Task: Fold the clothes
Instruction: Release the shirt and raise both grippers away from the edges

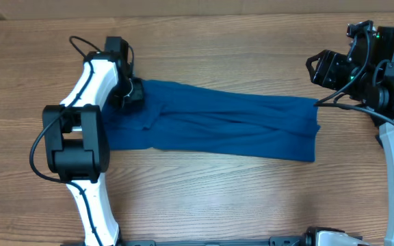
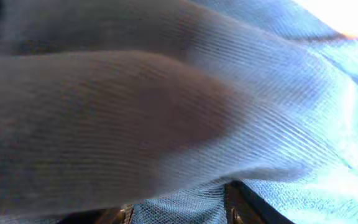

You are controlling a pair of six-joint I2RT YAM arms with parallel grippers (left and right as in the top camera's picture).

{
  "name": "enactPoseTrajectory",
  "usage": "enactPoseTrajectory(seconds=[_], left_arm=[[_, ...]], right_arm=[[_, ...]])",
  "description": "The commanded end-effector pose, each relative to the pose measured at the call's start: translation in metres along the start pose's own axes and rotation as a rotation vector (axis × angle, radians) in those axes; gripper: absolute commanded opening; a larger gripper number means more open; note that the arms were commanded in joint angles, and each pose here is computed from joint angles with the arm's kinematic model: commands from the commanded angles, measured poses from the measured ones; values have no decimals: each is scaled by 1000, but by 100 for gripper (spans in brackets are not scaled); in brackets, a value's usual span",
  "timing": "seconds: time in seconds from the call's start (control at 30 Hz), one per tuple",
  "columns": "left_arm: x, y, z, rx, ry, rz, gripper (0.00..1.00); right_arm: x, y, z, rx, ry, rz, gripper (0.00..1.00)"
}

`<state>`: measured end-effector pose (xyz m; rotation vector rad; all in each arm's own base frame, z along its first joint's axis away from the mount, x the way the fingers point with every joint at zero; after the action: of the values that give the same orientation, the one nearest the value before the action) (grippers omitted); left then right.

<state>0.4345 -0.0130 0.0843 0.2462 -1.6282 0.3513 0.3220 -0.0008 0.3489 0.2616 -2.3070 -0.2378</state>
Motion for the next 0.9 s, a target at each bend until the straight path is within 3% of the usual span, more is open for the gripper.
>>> enactPoseTrajectory(seconds=[0.0,0.27,0.43,0.53,0.63,0.7,0.87], left_arm=[[-50,68,-9,240,61,-157,49],[-46,115,-13,355,90,-166,48],[-44,122,-9,359,121,-166,47],[-38,113,-8,358,149,-69,47],[-15,99,-14,341,114,62,49],[10,93,-19,327,55,124,50],[80,87,-22,299,-105,182,55]], right_arm=[[4,2,-2,9,-9,4,57],[-6,-4,8,-19,75,28,60],[-31,-13,23,-65,212,30,61],[-50,-19,34,-110,305,34,61],[-73,-28,44,-179,390,45,63],[-84,-32,48,-201,425,49,72],[-111,-38,62,-222,526,18,82]])
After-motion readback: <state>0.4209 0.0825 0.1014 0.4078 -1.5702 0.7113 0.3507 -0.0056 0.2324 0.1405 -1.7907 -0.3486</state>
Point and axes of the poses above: each gripper's point midway between its finger pads, its own x axis back along the fingers, its own y axis along the line the jaws close on, z = x × y, the point moved 8 cm from there along x, back along the fingers, and after that the axes turned 12 degrees about x, right-handed, at the moved point
